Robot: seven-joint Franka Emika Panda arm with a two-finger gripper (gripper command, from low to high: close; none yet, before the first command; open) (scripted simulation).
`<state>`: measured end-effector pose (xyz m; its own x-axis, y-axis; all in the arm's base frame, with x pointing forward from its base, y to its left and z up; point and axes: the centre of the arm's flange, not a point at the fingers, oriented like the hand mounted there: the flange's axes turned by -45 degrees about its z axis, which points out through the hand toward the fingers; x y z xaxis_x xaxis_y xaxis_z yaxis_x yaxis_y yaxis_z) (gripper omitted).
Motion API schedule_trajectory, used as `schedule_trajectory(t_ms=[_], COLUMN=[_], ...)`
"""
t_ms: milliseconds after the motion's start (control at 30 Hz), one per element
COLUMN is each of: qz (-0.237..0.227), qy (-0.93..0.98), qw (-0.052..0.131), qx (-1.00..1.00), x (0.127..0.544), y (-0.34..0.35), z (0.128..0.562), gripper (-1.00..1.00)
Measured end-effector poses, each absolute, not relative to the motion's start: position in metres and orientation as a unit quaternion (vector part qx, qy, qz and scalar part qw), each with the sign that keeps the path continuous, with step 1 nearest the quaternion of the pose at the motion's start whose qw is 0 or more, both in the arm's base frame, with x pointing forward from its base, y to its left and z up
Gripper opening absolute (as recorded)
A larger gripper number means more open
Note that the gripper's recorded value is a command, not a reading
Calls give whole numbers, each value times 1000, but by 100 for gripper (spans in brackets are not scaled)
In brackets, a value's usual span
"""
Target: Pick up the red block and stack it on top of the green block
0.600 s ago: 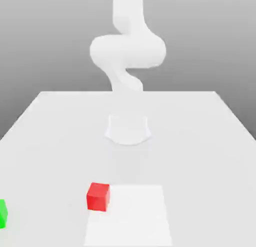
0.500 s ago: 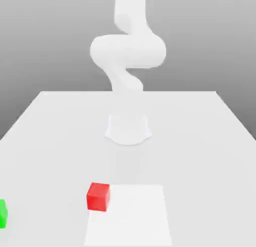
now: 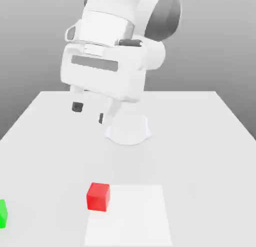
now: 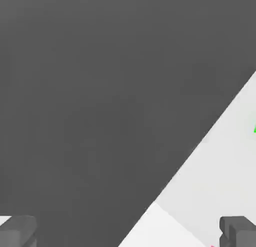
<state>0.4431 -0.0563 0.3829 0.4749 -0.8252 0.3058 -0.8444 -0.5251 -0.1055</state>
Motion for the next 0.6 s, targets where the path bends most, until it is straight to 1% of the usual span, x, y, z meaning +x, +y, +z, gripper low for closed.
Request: schedule_trajectory(t_ms=[167, 367, 467, 600], qz=[105, 38, 8, 4], qy=[-592, -707, -753, -765], qw=[24, 10, 1, -4], qx=[799, 706, 658, 644], x=[426, 394, 379, 379], y=[-73, -81, -79, -79], z=[311, 241, 216, 201], gripper=[0, 0, 0, 0])
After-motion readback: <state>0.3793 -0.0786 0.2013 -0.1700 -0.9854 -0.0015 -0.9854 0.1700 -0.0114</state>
